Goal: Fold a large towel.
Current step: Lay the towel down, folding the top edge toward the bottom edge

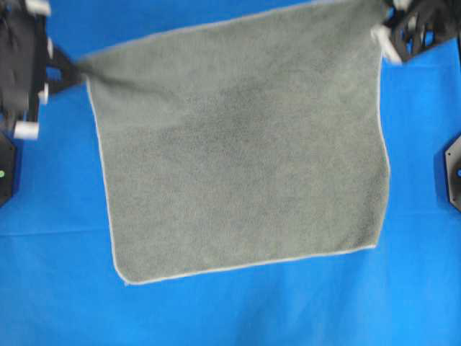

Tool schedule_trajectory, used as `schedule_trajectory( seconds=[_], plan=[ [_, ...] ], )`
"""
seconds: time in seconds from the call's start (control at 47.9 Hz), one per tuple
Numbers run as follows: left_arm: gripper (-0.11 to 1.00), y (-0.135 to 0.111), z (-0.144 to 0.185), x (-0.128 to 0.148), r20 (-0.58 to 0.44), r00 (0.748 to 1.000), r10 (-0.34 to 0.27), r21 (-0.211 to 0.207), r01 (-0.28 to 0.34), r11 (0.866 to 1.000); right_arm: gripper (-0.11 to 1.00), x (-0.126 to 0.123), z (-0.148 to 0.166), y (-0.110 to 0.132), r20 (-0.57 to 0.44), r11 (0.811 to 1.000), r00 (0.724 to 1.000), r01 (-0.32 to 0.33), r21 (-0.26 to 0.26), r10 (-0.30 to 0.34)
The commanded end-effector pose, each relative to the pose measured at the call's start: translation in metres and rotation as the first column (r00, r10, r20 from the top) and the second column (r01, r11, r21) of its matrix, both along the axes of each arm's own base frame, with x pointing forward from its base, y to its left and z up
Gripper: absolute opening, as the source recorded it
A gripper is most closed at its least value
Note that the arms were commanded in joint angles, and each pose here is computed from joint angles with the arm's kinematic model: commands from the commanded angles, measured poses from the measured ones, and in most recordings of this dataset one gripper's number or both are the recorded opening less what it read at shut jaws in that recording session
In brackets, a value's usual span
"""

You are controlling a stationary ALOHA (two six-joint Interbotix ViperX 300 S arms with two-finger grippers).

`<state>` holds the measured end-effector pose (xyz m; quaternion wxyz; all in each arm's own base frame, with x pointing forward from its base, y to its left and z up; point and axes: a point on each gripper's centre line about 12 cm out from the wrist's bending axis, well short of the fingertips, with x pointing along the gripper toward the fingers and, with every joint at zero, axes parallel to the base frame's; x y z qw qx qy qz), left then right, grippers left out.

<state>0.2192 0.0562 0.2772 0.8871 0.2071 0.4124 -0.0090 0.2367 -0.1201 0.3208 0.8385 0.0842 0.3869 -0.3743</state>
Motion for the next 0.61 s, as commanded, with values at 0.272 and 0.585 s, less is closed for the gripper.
schedule_trajectory(
  seconds=[0.272,0.585],
  plan=[
    [0.0,-0.082,-0.035,0.006,-0.086,0.932,-0.353,-0.027,0.352,0.936,0.01,-0.012,-0.059,0.07,-0.014,0.967,0.981,-0.186,0.176,0.191],
    [0.0,-0.113,-0.084,0.033,-0.122,0.888,-0.444,-0.036,0.443,0.896,0.01,-0.025,-0.126,0.116,0.051,0.888,0.968,-0.247,0.388,0.247]
  ],
)
